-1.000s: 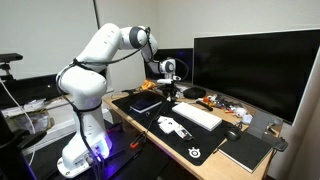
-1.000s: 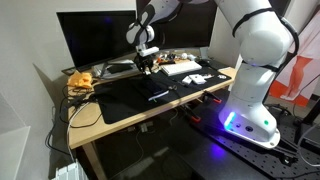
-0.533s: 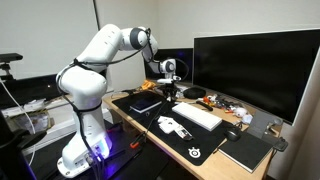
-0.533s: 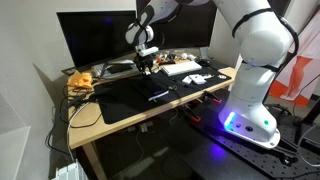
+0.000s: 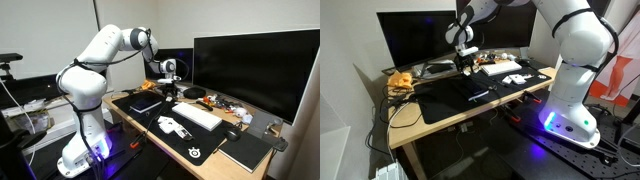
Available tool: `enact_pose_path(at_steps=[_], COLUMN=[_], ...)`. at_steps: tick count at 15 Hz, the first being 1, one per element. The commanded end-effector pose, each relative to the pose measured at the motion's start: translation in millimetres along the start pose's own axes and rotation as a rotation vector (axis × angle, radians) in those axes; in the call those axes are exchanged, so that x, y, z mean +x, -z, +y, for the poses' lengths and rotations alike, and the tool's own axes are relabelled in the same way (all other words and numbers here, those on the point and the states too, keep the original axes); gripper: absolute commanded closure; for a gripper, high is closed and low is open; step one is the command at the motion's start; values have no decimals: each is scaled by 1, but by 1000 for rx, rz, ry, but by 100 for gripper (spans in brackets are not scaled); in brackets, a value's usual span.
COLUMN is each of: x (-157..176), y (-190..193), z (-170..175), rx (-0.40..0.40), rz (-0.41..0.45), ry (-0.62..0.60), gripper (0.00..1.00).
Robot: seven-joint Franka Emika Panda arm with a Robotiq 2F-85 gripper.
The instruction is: Move the white object from the bottom right corner of the table to the center of the table
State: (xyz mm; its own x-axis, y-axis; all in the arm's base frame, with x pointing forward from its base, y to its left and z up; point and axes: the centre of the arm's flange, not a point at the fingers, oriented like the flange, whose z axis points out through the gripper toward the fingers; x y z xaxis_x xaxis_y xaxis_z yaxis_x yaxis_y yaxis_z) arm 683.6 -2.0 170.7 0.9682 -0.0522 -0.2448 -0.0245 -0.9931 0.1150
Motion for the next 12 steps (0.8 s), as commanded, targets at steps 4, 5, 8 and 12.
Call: enact_pose_path(at_steps=[4, 5, 8, 12], x=[-10, -13, -22, -36], y=[21, 25, 39, 59], z=[2, 2, 2, 3], rx=[-7, -7, 2, 12], rz=[12, 17, 30, 52], ry=[-6, -4, 4, 14], gripper=[0, 0, 0, 0])
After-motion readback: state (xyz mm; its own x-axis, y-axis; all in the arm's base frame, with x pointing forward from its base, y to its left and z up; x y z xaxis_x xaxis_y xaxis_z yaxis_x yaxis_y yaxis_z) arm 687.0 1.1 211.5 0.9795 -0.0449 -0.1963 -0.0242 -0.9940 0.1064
